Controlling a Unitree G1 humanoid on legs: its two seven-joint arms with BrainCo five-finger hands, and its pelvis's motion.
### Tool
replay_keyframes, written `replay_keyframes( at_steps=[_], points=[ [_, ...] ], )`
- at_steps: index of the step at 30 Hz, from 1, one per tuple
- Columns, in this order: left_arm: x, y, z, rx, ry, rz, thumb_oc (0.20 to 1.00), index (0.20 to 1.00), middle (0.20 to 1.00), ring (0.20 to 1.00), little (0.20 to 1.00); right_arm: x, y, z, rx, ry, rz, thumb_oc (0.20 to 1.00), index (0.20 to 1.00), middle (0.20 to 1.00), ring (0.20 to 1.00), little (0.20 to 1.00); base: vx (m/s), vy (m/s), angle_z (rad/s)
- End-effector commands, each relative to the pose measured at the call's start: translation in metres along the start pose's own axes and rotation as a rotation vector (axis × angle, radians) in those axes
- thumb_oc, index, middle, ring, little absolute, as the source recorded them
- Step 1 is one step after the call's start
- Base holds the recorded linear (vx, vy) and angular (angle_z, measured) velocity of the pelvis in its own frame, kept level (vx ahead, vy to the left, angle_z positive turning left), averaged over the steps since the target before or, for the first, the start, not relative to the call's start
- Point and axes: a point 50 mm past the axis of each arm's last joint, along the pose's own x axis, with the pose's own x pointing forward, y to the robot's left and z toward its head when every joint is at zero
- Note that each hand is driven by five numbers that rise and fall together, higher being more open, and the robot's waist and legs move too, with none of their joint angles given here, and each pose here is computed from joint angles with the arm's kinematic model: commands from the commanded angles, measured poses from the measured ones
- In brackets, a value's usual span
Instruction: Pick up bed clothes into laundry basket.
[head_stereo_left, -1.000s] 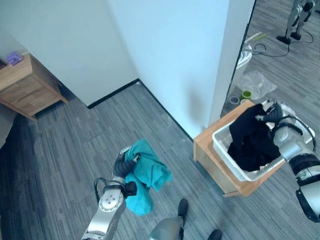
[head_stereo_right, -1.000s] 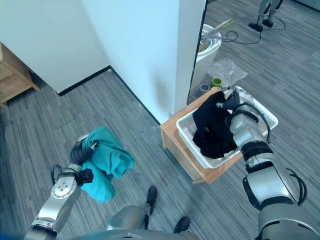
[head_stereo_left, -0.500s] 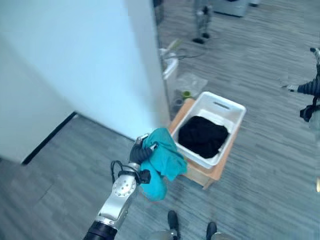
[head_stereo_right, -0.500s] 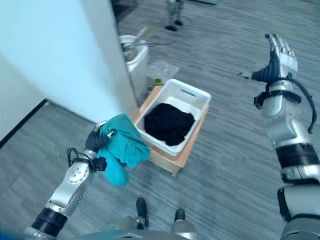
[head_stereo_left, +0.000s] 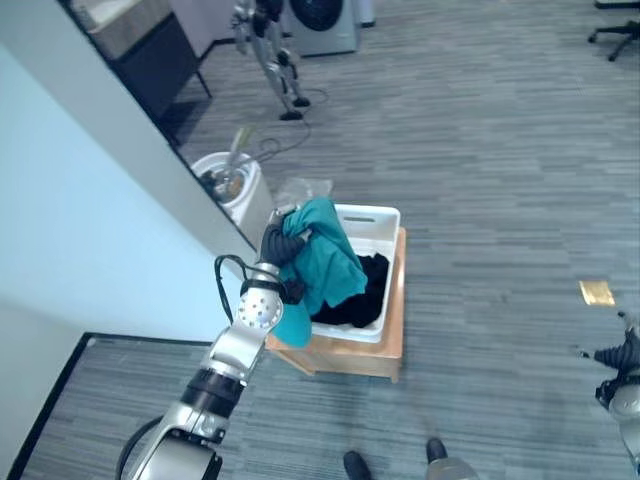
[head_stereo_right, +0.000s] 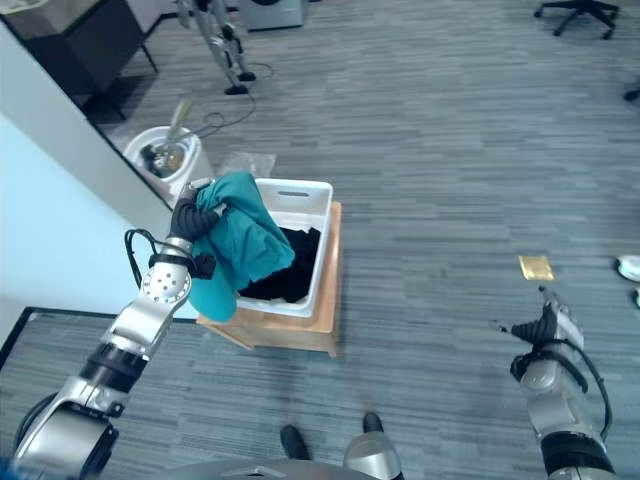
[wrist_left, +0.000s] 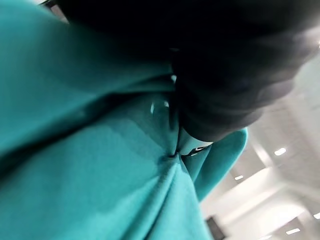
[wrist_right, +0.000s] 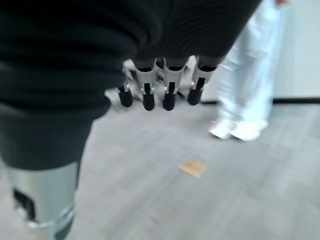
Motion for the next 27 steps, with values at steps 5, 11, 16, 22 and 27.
replay_keyframes(
  at_steps=[5, 11, 16, 22, 27],
  points=[
    [0.041, 0.045, -0.002, 0.157, 0.1, 0.243, 0.2, 0.2, 0.2, 0.2, 0.2, -0.003, -0.001, -0.018, 0.316, 0.109, -0.026, 1.0, 1.0, 1.0, 1.0, 1.0, -0.07, 0.024, -0.28],
    [0.056, 0.058, -0.003, 0.072, 0.191, 0.283, 0.2, 0.2, 0.2, 0.2, 0.2, 0.0, 0.006, 0.01, 0.395, 0.005, -0.009, 1.0, 1.0, 1.0, 1.0, 1.0, -0.03, 0.026, -0.27],
    [0.068, 0.062, 0.016, 0.078, 0.146, 0.267, 0.2, 0.2, 0.2, 0.2, 0.2, 0.001, 0.004, 0.038, 0.518, -0.1, -0.011, 1.0, 1.0, 1.0, 1.0, 1.0, -0.05, -0.006, -0.09],
    [0.074, 0.06, 0.015, 0.171, 0.209, 0.244, 1.0, 1.0, 1.0, 1.0, 1.0, -0.007, 0.026, 0.063, 0.631, -0.141, 0.027, 1.0, 1.0, 1.0, 1.0, 1.0, -0.03, 0.009, -0.01],
    [-0.025, -0.087, -0.008, -0.205, 0.154, -0.091, 1.0, 1.0, 1.0, 1.0, 1.0, -0.006, 0.039, 0.15, 0.69, -0.369, 0.18, 1.0, 1.0, 1.0, 1.0, 1.0, 0.0, -0.009, -0.11]
  ],
)
